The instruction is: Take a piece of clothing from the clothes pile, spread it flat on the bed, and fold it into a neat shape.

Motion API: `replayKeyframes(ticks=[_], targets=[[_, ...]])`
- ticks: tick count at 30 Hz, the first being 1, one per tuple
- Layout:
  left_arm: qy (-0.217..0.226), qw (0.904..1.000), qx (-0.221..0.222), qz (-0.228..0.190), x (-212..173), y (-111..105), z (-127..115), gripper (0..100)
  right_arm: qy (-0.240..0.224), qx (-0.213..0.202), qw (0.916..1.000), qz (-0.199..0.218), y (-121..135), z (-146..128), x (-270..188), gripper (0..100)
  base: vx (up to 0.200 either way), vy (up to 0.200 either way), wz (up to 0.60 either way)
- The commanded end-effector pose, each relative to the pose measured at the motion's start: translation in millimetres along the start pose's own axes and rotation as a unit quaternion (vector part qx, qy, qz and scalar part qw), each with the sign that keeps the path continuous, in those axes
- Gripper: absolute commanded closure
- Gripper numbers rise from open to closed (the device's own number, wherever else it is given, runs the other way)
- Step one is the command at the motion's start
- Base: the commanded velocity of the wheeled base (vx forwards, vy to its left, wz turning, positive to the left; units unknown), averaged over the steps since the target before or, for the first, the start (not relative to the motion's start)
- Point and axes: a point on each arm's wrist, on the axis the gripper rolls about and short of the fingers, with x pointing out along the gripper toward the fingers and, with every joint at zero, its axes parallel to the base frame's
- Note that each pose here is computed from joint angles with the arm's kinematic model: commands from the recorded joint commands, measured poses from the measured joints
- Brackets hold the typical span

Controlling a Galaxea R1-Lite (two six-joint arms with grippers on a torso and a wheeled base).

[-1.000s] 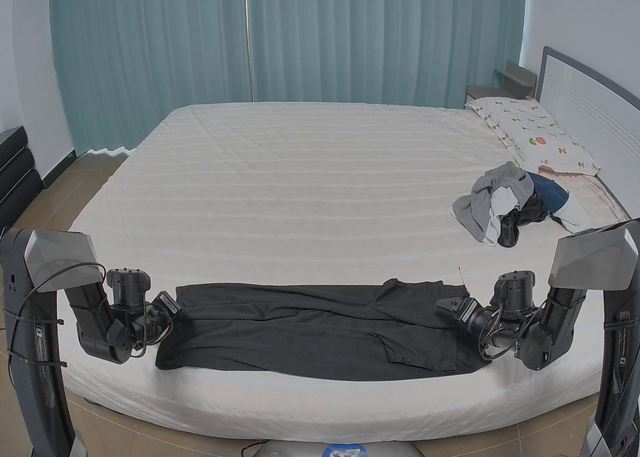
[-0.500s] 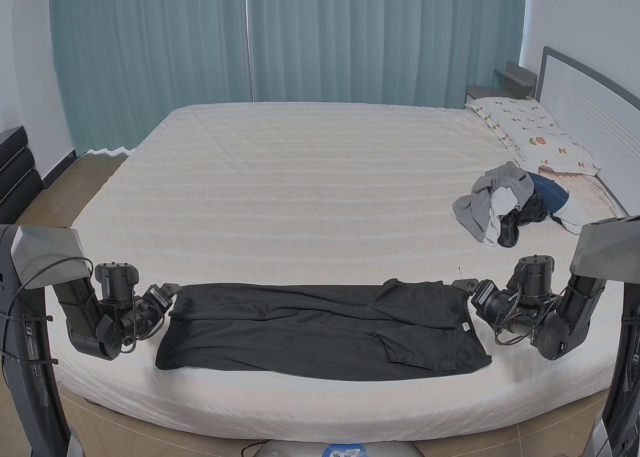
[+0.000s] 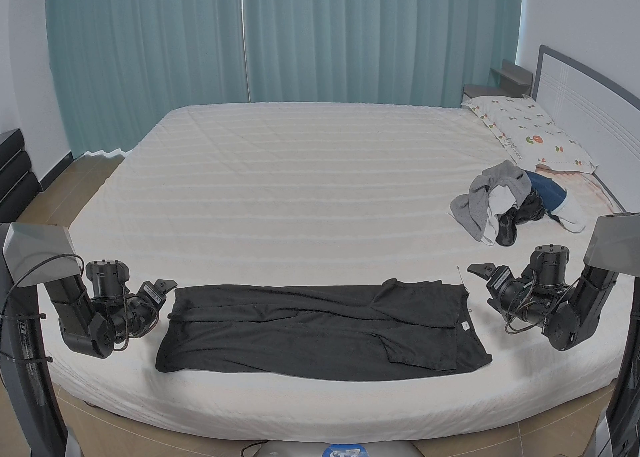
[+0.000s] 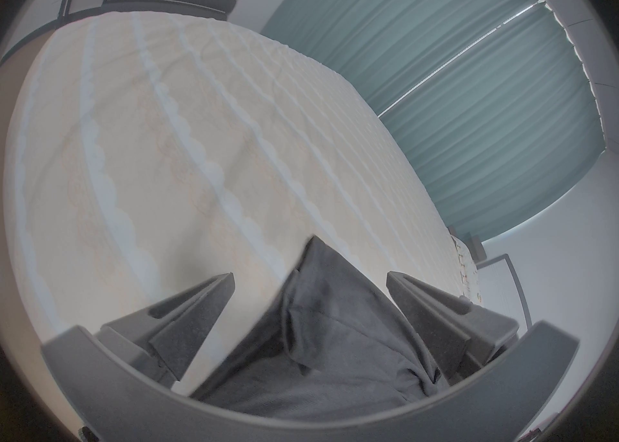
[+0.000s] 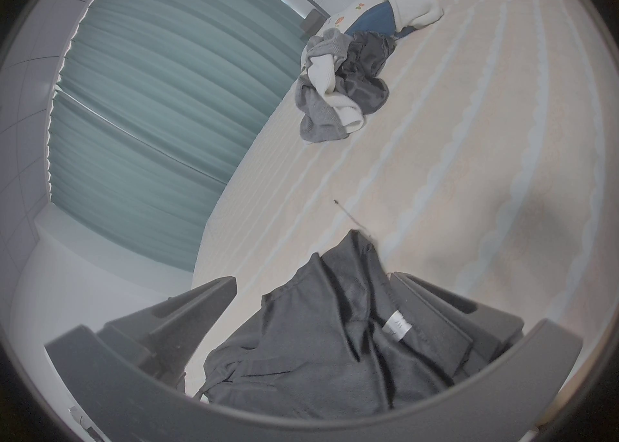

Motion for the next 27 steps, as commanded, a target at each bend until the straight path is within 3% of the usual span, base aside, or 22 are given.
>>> replayKeyframes(ticks=[1,15,27], targets=[[-0.003,1.0000,-0.001,0.000,0,0,2,0,0.001,0.000,1.0000,0.000,0,0,1,0,0.000,0.200,0.00],[0.006,1.0000,0.003,-0.001,-5,-3,-4,0,0.003,-0.001,1.0000,0.000,0,-2,3,0,0.000,0.000,0.00],[0.044,0.9982,0.036,-0.020,-7,-21,-32,0,0.008,-0.004,1.0000,-0.001,-1,-5,6,0,0.000,0.000,0.00]])
